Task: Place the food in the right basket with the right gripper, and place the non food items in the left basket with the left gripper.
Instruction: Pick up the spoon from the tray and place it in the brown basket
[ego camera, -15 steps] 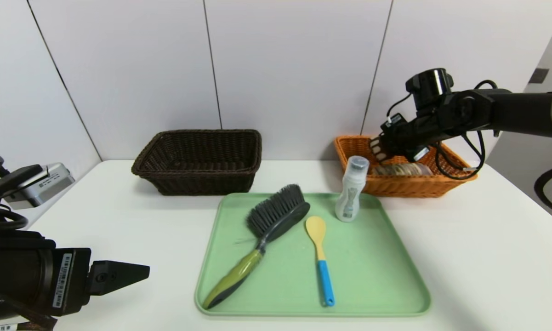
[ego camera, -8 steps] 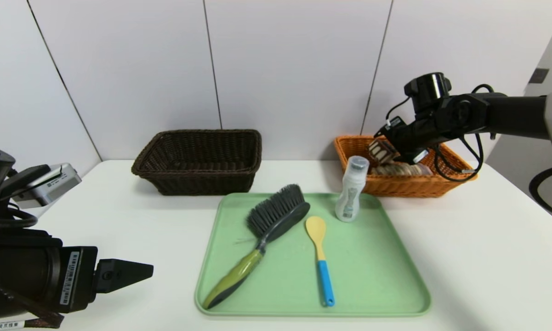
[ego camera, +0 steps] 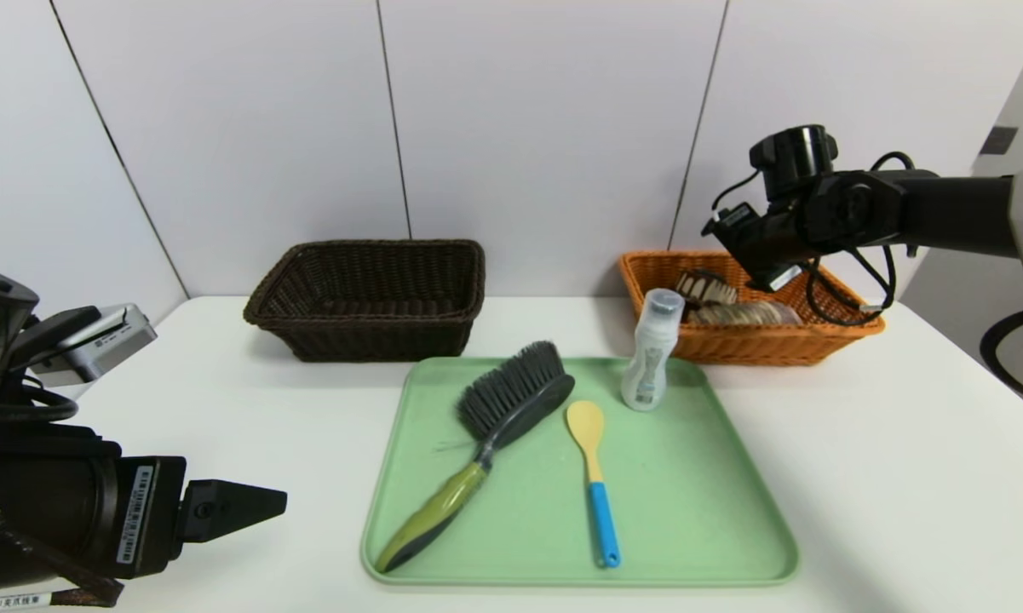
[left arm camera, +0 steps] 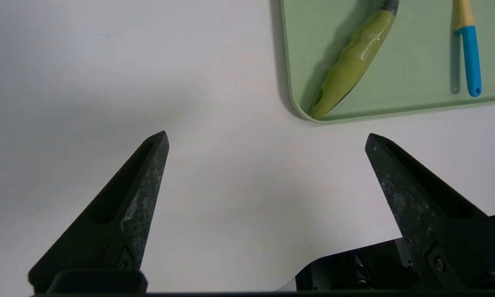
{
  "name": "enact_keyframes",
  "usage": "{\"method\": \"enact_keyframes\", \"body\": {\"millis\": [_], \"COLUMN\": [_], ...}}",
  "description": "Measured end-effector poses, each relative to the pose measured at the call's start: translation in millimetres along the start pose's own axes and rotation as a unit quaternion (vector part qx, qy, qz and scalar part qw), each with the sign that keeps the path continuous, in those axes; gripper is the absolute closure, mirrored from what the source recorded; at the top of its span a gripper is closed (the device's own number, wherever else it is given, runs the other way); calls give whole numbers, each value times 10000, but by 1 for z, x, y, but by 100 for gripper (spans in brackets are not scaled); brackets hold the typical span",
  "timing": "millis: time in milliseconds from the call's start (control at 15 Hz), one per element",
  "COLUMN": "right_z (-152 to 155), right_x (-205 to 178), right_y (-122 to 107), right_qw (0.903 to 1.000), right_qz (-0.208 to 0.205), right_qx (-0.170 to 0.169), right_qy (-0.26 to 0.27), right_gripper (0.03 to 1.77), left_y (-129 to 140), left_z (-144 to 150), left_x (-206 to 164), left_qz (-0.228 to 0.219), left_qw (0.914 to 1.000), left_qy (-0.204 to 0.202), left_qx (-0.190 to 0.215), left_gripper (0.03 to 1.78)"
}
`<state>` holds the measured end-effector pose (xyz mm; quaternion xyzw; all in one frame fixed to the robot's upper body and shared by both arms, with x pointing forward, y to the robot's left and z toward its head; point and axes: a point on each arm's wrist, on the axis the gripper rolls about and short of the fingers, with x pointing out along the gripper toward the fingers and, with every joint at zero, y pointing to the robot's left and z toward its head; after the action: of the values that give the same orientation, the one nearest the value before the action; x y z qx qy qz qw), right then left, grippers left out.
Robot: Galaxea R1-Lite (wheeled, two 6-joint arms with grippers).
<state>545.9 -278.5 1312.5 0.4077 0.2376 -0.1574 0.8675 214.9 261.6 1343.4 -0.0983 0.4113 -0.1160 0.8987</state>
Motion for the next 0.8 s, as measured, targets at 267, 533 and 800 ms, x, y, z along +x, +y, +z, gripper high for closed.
{"method": "enact_keyframes", "body": {"millis": [267,533,800], "right_z": [1,11,24], "right_x": [-15,-36,-76], "right_y": [6,9,16], "right_qw": [9998,9984,9921], "right_qz": [-98,-90,71], "right_qx": [-75,-500,-1234], "right_qy": [-166,-228,-226], "right_gripper": [18,14,12], "left_y": [0,-1,-2], "left_z": [0,2,6], "left_x": [0,-3,-12], "left_qz": [-11,-46,-154], "left_qw": [10000,10000,9993], "left_qy": [0,-65,-272], "left_qx": [3,55,206], "left_gripper": [12,12,12]}}
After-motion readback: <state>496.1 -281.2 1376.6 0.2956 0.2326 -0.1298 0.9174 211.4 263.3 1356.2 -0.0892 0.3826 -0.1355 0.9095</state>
